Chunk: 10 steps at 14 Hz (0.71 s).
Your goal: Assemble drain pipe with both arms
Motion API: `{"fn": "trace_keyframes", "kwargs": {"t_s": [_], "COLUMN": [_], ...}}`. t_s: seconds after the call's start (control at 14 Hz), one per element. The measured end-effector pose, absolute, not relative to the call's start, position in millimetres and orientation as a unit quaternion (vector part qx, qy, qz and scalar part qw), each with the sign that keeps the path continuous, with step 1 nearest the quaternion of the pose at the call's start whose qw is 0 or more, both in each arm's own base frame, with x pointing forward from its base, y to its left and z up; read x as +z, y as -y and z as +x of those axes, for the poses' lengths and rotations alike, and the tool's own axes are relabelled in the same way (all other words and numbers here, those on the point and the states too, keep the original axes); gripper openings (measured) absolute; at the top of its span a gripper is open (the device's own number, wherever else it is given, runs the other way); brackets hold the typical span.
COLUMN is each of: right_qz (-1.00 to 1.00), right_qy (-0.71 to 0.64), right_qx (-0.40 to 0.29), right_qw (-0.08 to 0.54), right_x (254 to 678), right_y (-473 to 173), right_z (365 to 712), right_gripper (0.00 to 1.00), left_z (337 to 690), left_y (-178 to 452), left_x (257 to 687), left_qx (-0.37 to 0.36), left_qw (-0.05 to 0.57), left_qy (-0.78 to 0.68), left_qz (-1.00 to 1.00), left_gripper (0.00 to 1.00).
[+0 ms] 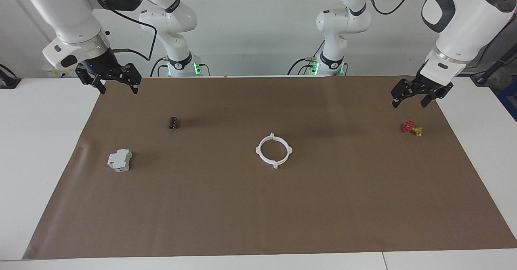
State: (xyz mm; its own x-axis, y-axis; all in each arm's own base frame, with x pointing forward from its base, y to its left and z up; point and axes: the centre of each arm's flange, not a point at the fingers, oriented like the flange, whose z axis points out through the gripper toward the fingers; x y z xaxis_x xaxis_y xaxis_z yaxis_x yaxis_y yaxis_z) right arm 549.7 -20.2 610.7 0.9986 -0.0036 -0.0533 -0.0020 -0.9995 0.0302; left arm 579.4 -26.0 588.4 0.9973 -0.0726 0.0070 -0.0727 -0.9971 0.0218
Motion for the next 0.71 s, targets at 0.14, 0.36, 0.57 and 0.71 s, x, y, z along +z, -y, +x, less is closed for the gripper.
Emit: {"fn": "trace_keyframes", "kwargs": {"t_s": [0.14, 0.36, 0.57, 0.71], "right_qz": [1.0, 1.0, 1.0, 1.0], "right_qy": [0.001, 0.001, 0.001, 0.001], "right_qx": [-0.027, -0.027, -0.027, -0.027], "right_qw": [0.015, 0.015, 0.015, 0.015], "right_x": [611, 611, 611, 611], "right_y": [20, 20, 20, 20], "right_z": [550, 550, 550, 550], "right_gripper": [1.0, 1.0, 1.0, 1.0], "left_z": [578, 577, 577, 577], "left_y": [50, 50, 48, 48], "left_x": [589, 590, 591, 591], "left_qx": [0.003, 0.004, 0.005, 0.005], "left_qw": [0.012, 0.012, 0.012, 0.012], "left_qy": [0.044, 0.043, 0.041, 0.041], "left_qz": [0.999, 0.999, 0.999, 0.999], "left_gripper": [1.0, 1.0, 1.0, 1.0]}}
